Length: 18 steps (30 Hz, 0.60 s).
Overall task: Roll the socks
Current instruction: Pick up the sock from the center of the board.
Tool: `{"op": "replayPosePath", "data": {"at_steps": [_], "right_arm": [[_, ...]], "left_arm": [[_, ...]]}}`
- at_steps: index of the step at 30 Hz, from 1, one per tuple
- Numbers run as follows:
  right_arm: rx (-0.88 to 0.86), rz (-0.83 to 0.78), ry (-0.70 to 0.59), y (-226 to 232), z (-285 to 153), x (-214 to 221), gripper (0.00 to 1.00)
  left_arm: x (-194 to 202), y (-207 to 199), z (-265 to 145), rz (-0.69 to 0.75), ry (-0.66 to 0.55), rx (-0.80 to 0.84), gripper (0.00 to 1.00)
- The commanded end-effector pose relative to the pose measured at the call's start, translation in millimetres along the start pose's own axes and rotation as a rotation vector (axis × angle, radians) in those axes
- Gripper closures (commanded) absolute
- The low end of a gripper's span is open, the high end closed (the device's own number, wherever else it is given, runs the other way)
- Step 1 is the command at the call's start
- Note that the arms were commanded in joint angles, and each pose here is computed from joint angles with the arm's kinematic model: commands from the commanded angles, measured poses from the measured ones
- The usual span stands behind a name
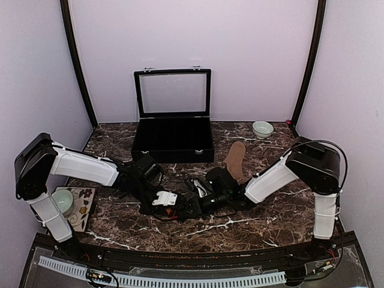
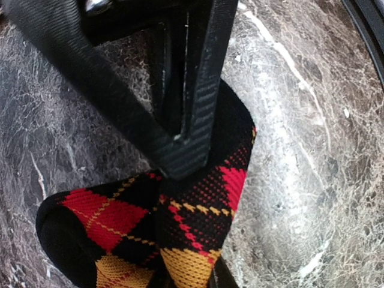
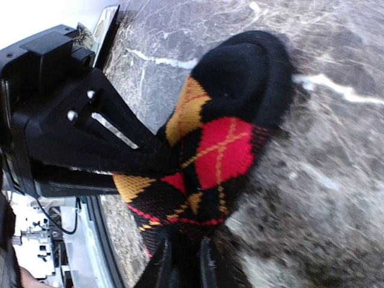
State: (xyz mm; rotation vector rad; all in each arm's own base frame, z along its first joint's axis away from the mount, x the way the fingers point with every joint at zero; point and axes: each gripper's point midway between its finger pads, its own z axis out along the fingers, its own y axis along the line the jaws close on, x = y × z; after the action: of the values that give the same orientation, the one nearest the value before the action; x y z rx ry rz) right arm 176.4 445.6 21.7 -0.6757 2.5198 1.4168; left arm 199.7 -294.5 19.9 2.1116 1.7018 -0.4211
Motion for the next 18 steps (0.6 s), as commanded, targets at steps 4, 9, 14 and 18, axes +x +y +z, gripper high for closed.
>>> {"op": "replayPosePath", "data": {"at_steps": [4, 9, 14, 18], "right_arm": [[0.129, 0.081, 0.145, -47.8, 0.5, 52.6, 0.94], [0.125, 0.117, 0.177, -60.2, 8.3, 66.0, 0.99], [0.067, 0.131, 0.164, -52.3, 9.6, 64.3, 1.00], [-0.006, 0.173, 0.159, -45.0, 11.0, 60.7, 1.00]], "left_arm": [[10.0, -5.8, 3.5, -0.091, 0.029, 0.053, 0.63], [2.5, 3.8, -5.7, -0.065, -0.006, -0.017, 0.27], [-6.5, 7.2, -5.8, -0.020, -0.050, -0.045, 0.28], [-17.3, 1.6, -0.2, 0.050, -0.057, -0.027, 0.32]]}}
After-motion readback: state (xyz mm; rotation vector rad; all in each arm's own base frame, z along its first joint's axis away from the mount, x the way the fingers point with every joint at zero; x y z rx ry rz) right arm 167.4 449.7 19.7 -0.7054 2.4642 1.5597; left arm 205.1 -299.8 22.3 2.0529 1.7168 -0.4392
